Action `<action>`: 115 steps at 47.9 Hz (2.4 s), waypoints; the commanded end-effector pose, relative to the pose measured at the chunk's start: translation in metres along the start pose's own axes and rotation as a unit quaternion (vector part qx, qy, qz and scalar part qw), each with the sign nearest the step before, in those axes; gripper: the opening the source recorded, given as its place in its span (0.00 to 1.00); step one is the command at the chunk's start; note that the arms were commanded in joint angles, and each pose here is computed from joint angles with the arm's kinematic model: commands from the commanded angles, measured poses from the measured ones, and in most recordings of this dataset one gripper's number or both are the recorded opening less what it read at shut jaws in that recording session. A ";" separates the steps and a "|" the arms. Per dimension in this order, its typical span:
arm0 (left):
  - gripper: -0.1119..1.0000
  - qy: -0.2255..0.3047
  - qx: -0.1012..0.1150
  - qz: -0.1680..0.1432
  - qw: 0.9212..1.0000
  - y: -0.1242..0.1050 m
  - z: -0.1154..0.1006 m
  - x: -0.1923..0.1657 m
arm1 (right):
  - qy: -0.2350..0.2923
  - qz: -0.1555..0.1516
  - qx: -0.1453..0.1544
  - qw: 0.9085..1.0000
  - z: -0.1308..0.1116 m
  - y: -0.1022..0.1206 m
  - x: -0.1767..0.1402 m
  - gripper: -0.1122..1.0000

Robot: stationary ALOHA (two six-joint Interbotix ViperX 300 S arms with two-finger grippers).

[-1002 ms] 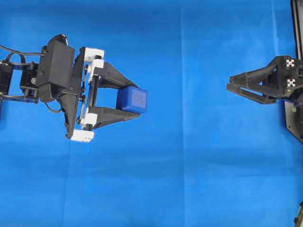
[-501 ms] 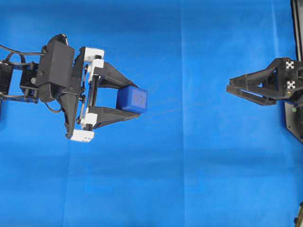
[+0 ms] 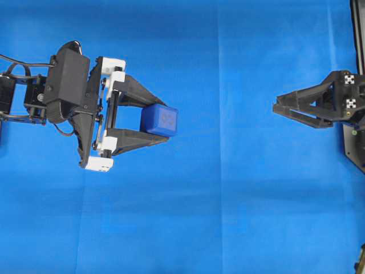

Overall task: Handover the blue block to the right arm after grasping it with the left arm, then place it in the designated position.
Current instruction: 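Rotate the right gripper and move it toward the held cube, then close the right gripper on the cube beside the left gripper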

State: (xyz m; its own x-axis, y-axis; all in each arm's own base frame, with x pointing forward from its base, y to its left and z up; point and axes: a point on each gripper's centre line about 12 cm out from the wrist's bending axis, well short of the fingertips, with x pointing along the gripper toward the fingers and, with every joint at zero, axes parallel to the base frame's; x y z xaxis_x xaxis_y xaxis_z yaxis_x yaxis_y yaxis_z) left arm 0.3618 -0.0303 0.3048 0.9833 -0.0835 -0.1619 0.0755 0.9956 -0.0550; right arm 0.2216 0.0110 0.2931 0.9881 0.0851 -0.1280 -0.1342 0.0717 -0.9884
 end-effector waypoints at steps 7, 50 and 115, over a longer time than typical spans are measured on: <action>0.52 -0.021 -0.002 0.000 1.000 0.000 0.012 -0.004 | -0.005 -0.009 0.000 1.000 0.001 -0.013 0.007 0.96; 0.52 -0.021 -0.005 0.001 1.000 0.000 0.012 -0.004 | -0.058 0.003 -0.002 0.998 0.008 -0.050 0.127 0.96; 0.52 -0.020 -0.011 -0.002 1.000 -0.001 0.012 -0.004 | -0.045 0.010 0.014 0.999 0.002 -0.060 0.177 0.57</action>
State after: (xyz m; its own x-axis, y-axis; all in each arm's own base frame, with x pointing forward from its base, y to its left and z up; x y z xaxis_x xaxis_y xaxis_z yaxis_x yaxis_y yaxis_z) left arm 0.3614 -0.0302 0.3049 0.9835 -0.0835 -0.1604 0.0723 0.9946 -0.0746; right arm 0.4037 0.0238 0.3123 0.9674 0.1711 -0.1869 -0.2043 0.0905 -0.9747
